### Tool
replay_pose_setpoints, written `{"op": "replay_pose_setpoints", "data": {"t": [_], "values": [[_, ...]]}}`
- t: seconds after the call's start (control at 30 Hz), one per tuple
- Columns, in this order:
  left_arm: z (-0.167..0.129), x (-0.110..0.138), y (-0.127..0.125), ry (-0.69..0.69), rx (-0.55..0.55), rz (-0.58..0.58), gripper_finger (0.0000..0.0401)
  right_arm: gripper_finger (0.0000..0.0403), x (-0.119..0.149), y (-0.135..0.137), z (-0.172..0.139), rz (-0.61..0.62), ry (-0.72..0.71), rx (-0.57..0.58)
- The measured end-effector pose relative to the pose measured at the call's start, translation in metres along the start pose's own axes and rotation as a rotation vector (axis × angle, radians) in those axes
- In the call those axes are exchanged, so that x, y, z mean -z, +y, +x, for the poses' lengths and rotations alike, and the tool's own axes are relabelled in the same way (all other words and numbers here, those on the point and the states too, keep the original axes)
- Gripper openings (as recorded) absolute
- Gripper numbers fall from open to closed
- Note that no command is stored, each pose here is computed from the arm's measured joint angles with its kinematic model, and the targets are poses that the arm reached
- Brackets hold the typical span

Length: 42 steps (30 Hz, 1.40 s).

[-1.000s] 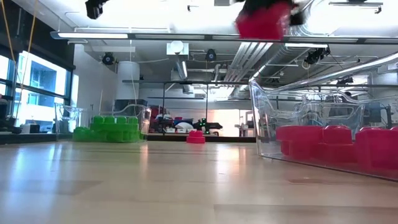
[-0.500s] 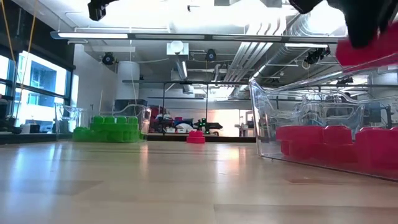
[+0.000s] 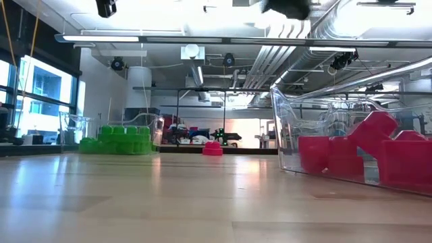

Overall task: Sort blocks
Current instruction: Put the red game piece into the bottom transparent bin

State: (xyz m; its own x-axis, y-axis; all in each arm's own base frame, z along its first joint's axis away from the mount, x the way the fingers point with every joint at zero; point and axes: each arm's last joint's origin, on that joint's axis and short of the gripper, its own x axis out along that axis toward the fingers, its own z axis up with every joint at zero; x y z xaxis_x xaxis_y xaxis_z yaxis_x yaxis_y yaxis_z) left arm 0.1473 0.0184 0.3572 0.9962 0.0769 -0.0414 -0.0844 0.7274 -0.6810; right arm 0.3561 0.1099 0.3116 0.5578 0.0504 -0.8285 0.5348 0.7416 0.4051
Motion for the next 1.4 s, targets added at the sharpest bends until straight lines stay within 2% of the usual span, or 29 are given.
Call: {"op": "replay_pose_setpoints", "data": {"t": [0.1, 0.23, 0.33, 0.47, 0.53, 0.67, 1.0, 1.07, 1.13, 1.23, 1.33, 1.4], "values": [[0.000, 0.000, 0.000, -0.001, 0.000, 0.004, 0.0275, 0.0184, -0.044, -0.008, 0.000, -0.020, -0.233, -0.053], [0.000, 0.000, 0.000, 0.000, 0.000, 0.008, 0.0275, 0.0184, -0.105, -0.062, 0.012, 0.138, -0.382, 0.093], [0.000, 0.000, 0.000, 0.000, 0.001, 0.008, 0.0275, 0.0184, -0.143, -0.113, 0.025, 0.293, -0.422, 0.191], [0.000, 0.000, 0.000, 0.001, 0.001, -0.004, 0.0275, 0.0184, -0.180, -0.179, 0.058, 0.445, -0.395, 0.229], [0.000, 0.000, 0.000, 0.001, 0.001, -0.016, 0.0275, 0.0183, -0.189, -0.204, 0.076, 0.488, -0.372, 0.233], [0.000, 0.000, 0.000, 0.001, 0.000, -0.044, 0.0275, 0.0183, -0.193, -0.233, 0.105, 0.565, -0.332, 0.270], [0.000, 0.000, 0.000, -0.001, -0.003, -0.089, 0.0275, 0.0183, -0.191, -0.263, 0.118, 0.619, -0.270, 0.346], [0.000, -0.001, 0.001, -0.022, -0.022, -0.089, 0.0275, 0.0178, -0.190, -0.265, 0.117, 0.598, -0.255, 0.369], [0.002, -0.002, 0.002, -0.062, -0.066, -0.088, 0.0275, 0.0164, -0.190, -0.264, 0.111, 0.523, -0.231, 0.368], [0.010, -0.001, 0.007, -0.094, -0.138, -0.064, 0.0275, 0.0122, -0.193, -0.244, 0.077, 0.401, -0.259, 0.374], [0.023, -0.001, 0.013, -0.100, -0.179, -0.031, 0.0275, 0.0049, -0.191, -0.221, 0.024, 0.253, -0.306, 0.459], [0.036, -0.004, 0.017, -0.111, -0.154, -0.016, 0.0275, 0.0013, -0.184, -0.214, -0.012, 0.173, -0.298, 0.525]]}}
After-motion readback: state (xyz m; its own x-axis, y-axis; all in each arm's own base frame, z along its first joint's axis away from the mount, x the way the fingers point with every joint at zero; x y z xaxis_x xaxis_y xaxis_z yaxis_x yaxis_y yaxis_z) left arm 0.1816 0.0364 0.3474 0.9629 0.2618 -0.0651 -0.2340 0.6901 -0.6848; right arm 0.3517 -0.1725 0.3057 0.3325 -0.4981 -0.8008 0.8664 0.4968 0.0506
